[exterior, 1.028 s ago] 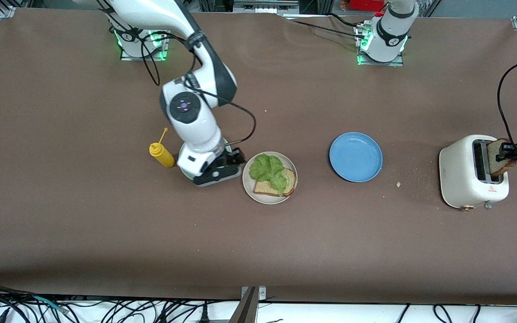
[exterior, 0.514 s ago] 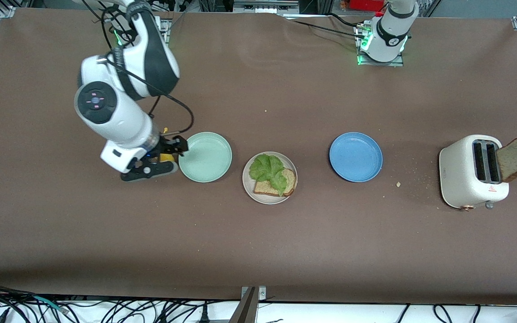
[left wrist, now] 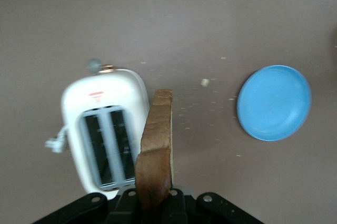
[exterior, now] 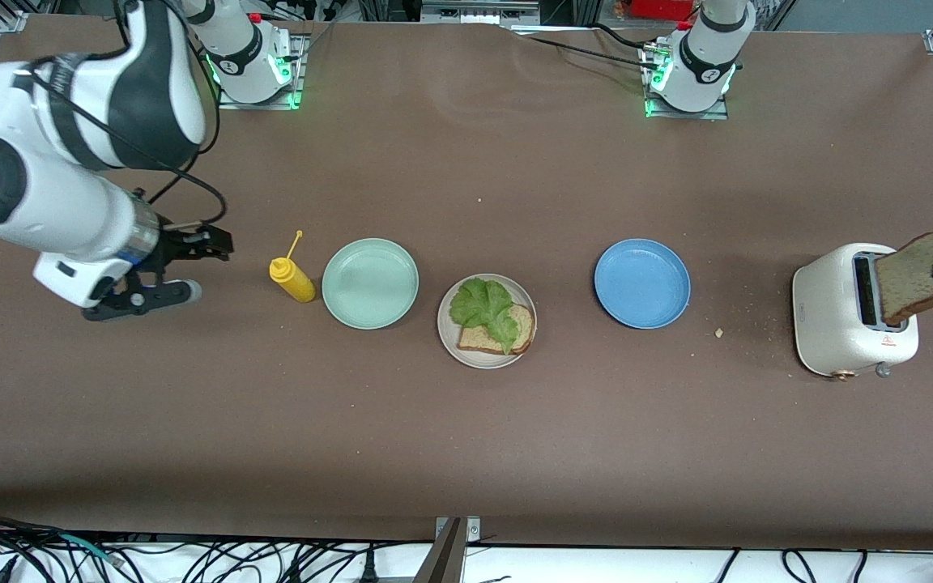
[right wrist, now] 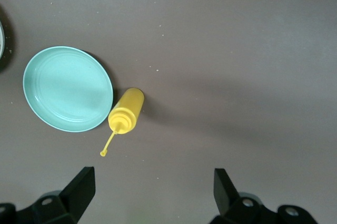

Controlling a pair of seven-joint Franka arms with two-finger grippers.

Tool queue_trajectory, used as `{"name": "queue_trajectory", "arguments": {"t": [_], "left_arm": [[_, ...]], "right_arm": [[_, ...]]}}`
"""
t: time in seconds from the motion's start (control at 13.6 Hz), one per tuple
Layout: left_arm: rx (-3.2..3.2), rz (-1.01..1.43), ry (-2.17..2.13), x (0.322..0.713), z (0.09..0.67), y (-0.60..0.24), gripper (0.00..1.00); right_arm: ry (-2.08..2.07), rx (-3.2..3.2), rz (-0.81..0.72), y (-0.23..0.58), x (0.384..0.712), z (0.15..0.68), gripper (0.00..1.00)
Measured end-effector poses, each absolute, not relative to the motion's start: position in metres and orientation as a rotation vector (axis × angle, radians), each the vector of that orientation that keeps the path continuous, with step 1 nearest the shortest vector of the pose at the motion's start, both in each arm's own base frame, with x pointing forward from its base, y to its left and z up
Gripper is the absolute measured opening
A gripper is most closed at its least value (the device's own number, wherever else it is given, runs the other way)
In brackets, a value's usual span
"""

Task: Make sandwich in beige plate with both arms
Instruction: 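Withdraw the right gripper while the left gripper lifts the toaster toast, then carry the toast slice over the beige plate with the left gripper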

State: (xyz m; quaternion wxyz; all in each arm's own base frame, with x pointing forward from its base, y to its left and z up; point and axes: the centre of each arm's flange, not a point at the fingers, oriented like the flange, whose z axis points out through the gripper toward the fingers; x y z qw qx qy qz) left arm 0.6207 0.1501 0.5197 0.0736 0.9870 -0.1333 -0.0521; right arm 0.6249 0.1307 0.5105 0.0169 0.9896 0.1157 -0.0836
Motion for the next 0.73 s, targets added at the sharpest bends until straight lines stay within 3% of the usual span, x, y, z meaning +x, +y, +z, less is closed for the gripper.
{"name": "queue_trajectory", "arguments": {"t": [0.73], "left_arm": [[2.411, -0.451, -0.33, 0.651, 0.411, -0.09, 0.09]], "right_arm": [[0.246, 3.146, -0.104, 0.024, 0.607, 0.595, 1.0]]}}
